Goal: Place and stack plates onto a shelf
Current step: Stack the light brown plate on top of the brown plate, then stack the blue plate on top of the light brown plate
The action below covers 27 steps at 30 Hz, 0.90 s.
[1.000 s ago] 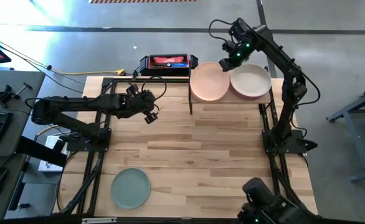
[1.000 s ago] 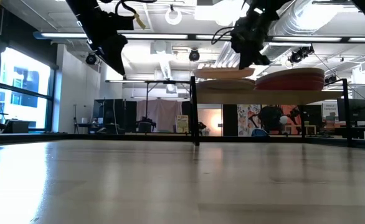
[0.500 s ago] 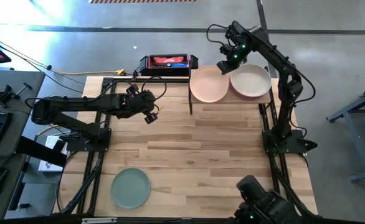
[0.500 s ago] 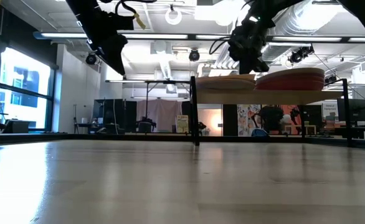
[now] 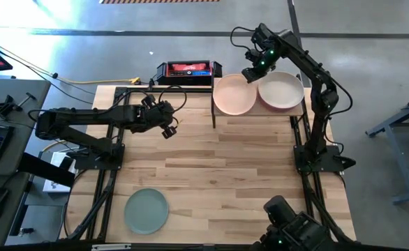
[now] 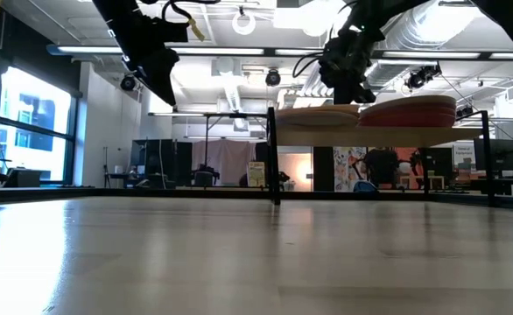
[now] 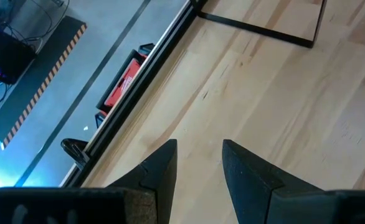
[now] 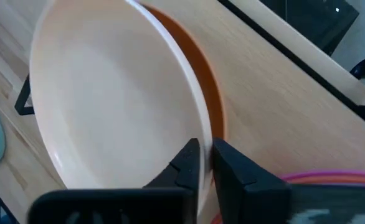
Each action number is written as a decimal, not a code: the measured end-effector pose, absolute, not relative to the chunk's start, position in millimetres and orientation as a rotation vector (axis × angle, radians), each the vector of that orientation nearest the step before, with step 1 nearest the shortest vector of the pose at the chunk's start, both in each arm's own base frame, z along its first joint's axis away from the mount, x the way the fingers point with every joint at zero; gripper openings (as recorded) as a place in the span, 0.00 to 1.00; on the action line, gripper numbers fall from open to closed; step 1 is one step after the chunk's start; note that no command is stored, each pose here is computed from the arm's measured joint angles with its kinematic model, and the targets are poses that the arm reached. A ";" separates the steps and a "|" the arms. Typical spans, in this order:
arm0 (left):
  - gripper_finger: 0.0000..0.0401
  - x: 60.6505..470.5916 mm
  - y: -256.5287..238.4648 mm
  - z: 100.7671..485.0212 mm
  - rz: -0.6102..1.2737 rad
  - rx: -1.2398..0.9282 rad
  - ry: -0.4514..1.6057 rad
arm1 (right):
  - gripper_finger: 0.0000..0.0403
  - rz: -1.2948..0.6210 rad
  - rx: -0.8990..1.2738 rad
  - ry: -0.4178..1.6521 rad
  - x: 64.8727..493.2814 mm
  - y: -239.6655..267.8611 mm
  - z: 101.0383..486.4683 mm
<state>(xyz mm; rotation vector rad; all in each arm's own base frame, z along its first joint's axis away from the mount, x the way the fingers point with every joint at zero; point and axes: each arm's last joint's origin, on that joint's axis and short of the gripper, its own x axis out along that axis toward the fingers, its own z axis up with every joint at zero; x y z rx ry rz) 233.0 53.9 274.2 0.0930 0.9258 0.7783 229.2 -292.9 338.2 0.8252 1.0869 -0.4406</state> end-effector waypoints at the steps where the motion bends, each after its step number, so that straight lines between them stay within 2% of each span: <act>1: 0.29 233.0 53.9 274.2 0.778 0.093 0.926 | 0.07 -0.441 0.821 1.084 229.8 -293.0 338.4; 6: 0.29 233.0 53.9 274.2 0.778 0.093 0.926 | 0.20 -0.440 0.821 1.083 230.0 -292.9 338.4; 10: 0.29 233.0 53.9 274.2 0.778 0.094 0.926 | 0.25 -0.446 0.815 1.072 229.1 -294.7 339.8; 17: 0.29 233.0 53.9 274.2 0.778 0.093 0.926 | 0.26 -0.479 0.805 1.024 218.9 -299.7 357.8; 23: 0.29 233.0 53.9 274.2 0.777 0.089 0.925 | 0.26 -0.460 0.832 1.072 214.2 -290.2 367.8; 27: 0.29 233.8 50.8 272.1 0.686 -0.019 0.933 | 0.26 -0.403 0.803 1.085 223.8 -281.6 368.0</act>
